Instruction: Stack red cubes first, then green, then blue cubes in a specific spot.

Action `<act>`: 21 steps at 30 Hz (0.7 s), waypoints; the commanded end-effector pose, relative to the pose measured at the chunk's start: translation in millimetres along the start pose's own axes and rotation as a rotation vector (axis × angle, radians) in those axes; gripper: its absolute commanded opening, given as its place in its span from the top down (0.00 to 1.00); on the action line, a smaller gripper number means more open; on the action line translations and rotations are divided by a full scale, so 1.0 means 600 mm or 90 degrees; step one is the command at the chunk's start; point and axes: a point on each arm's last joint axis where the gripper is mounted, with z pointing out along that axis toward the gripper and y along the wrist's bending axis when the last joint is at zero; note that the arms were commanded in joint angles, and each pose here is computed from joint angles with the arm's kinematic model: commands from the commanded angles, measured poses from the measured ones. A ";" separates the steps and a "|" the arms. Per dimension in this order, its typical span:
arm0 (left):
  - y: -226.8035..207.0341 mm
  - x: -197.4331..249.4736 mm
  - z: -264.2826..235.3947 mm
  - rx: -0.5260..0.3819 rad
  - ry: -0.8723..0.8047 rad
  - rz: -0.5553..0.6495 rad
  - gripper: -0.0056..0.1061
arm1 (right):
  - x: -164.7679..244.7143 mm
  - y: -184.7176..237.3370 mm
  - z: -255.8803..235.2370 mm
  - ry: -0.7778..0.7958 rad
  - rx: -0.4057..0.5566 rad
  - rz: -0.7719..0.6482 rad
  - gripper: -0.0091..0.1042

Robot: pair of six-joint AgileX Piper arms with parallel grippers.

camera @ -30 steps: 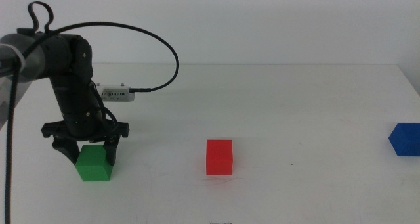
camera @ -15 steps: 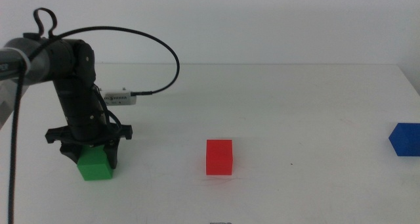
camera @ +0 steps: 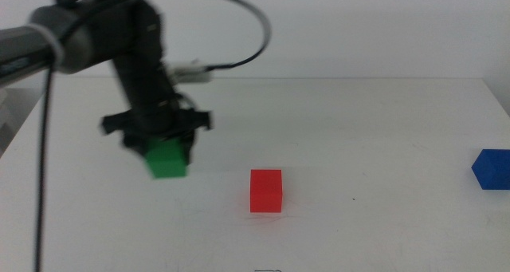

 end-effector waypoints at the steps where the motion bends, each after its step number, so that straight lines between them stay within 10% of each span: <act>1: -0.038 0.015 -0.061 -0.002 -0.015 0.009 0.66 | -0.022 0.000 -0.006 -0.071 0.000 -0.013 0.26; 21: -0.224 0.034 -0.033 0.071 -0.008 0.073 0.66 | -0.022 0.000 -0.006 -0.071 0.000 -0.013 0.26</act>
